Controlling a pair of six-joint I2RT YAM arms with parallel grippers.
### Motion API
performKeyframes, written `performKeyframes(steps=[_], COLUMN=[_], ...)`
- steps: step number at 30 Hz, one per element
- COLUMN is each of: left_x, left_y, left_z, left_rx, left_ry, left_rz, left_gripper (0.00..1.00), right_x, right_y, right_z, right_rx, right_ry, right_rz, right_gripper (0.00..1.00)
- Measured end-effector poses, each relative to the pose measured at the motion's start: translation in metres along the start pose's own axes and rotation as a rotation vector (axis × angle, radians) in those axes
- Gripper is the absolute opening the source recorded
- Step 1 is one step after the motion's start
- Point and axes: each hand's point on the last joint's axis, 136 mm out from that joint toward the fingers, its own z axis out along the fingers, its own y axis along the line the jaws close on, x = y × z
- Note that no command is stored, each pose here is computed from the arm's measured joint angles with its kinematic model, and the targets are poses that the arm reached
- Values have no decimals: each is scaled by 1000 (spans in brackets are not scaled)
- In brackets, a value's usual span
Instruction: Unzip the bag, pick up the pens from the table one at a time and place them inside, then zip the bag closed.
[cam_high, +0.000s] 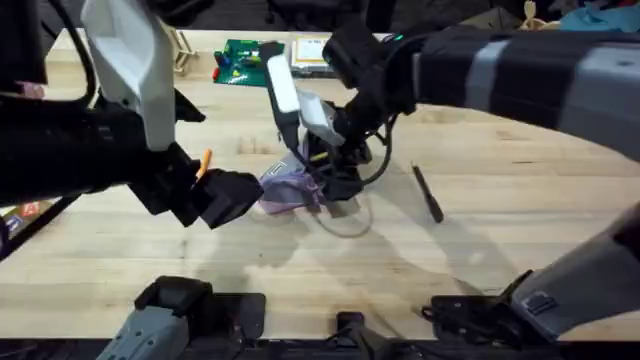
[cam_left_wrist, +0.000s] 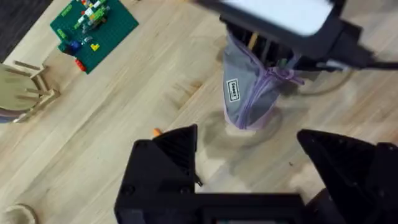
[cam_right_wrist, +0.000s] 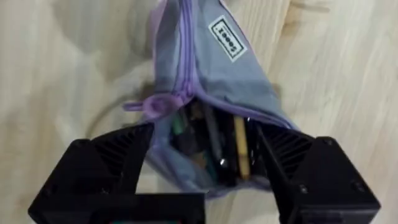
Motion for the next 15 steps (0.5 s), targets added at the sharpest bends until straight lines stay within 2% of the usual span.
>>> performKeyframes(steps=[2, 3, 4, 15], left_x=[0, 0, 0, 0], left_y=[0, 0, 0, 0], left_z=[0, 0, 0, 0], left_rx=[0, 0, 0, 0], left_ry=[0, 0, 0, 0], left_rz=[0, 0, 0, 0], left_gripper=[993, 993, 993, 993], right_x=[-2, -3, -3, 22], right_y=[4, 7, 7, 0], right_z=[-14, -38, -45, -134], right_rx=[9, 34, 45, 231], right_ry=[-4, -21, -27, -93], right_rz=[40, 108, 130, 383], right_gripper=[997, 997, 998, 998])
